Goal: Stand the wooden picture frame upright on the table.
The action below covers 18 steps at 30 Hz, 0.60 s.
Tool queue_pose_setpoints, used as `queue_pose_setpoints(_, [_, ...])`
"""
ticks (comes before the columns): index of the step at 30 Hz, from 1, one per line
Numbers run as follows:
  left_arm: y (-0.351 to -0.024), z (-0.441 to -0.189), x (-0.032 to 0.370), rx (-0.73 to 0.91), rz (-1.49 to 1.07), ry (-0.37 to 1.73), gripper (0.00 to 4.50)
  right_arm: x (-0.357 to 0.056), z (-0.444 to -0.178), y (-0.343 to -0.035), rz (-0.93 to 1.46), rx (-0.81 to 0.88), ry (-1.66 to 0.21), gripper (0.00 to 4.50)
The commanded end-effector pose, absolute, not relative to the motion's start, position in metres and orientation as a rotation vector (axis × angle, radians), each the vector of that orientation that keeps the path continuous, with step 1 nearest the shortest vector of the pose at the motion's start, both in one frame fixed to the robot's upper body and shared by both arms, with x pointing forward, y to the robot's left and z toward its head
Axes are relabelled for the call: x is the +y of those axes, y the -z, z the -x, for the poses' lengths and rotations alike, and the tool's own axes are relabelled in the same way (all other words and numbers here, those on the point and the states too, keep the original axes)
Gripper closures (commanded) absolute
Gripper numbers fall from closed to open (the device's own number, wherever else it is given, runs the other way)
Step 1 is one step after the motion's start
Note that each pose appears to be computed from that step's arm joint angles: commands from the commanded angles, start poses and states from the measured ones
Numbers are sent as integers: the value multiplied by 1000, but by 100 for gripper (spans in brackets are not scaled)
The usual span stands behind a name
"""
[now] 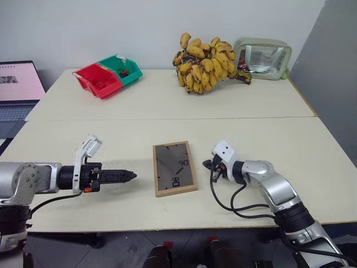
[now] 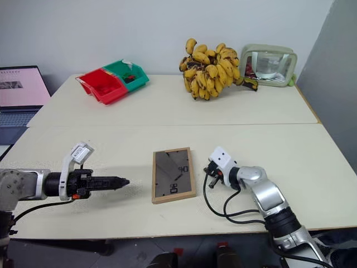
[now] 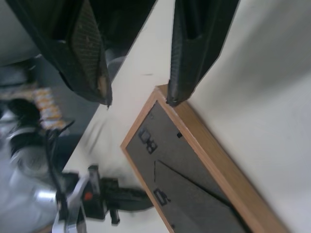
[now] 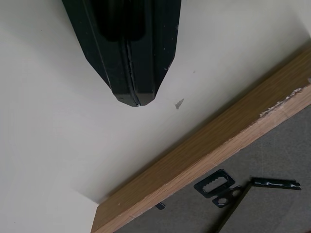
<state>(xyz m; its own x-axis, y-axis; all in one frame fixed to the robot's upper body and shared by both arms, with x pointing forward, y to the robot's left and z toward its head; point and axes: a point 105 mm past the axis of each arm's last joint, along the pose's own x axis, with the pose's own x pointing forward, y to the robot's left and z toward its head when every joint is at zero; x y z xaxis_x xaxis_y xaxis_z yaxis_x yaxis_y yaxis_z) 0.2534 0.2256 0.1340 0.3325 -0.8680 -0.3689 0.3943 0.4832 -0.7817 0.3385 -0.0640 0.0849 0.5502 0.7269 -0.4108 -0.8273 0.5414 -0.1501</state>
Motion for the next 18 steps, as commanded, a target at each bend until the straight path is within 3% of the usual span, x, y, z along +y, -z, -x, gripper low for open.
queue_pose_setpoints(1, [-120,-245,222,925,724,873,151,-56,-339,-95,362,268,-958,450])
queue_pose_setpoints(9, [-89,-255,211,928,765,800,7,-51,-334,-93,362,274,-971,450])
queue_pose_setpoints(18, [-53,-260,178,954,784,800,3,-24,-326,-93,340,260,-1027,450])
